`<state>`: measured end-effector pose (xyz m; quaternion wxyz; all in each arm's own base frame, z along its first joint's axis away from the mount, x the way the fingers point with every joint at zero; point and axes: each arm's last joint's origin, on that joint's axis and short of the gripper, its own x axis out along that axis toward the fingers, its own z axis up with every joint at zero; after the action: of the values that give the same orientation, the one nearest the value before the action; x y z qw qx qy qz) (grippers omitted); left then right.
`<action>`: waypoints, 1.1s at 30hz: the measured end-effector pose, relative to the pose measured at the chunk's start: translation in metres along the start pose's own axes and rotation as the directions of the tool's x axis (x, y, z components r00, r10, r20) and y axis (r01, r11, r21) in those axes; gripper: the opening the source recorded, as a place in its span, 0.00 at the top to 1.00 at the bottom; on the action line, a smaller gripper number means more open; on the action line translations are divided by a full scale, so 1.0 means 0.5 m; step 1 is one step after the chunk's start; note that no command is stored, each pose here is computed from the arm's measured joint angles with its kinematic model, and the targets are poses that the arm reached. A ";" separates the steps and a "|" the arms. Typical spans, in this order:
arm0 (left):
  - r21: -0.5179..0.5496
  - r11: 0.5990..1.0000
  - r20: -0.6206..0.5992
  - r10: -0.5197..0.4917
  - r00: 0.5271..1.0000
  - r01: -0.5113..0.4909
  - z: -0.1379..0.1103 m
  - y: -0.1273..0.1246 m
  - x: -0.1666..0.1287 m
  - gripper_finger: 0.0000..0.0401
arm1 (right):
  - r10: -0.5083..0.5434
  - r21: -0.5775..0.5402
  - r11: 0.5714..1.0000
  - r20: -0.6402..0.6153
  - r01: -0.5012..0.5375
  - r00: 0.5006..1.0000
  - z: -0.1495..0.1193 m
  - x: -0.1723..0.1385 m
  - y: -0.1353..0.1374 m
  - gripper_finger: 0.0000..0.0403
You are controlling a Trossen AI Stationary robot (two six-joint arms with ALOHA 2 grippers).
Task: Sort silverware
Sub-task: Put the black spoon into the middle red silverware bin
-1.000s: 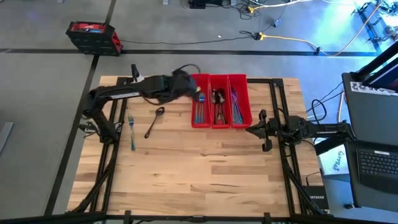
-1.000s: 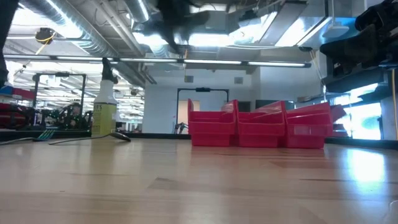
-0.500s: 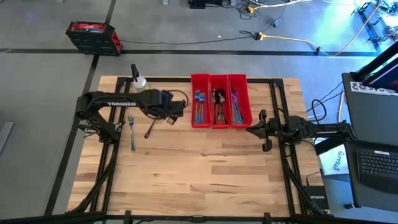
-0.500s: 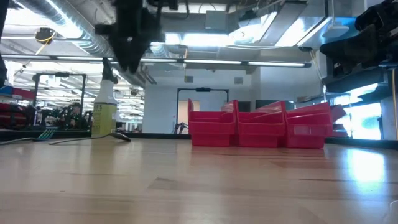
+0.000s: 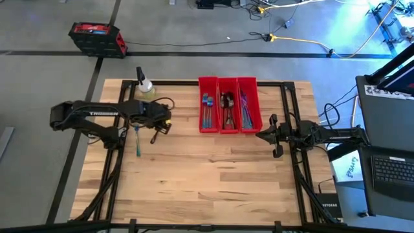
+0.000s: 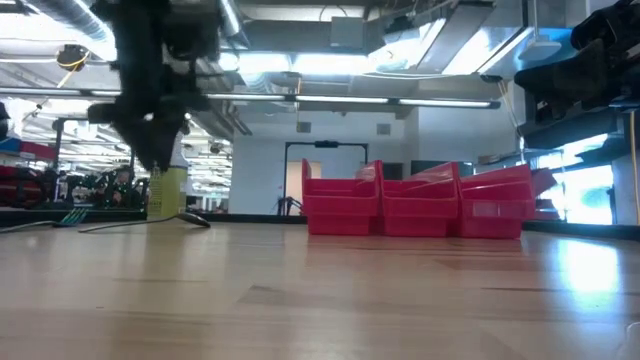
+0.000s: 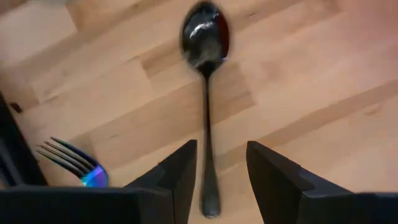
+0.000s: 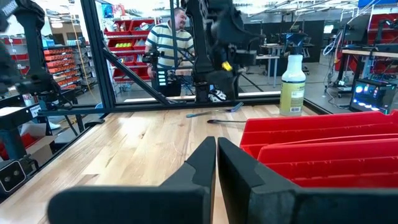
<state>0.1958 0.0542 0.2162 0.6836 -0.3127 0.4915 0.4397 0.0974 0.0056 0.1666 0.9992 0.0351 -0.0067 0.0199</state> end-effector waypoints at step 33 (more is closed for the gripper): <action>0.092 0.995 0.056 0.040 0.998 -0.045 0.018 0.019 0.172 0.33 | 0.000 0.000 1.000 0.001 0.000 1.000 0.000 0.000 0.000 1.00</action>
<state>0.2018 0.0910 0.1378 0.7009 -0.2578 0.4994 0.4391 0.0973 0.0056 0.1668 0.9992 0.0353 -0.0070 0.0197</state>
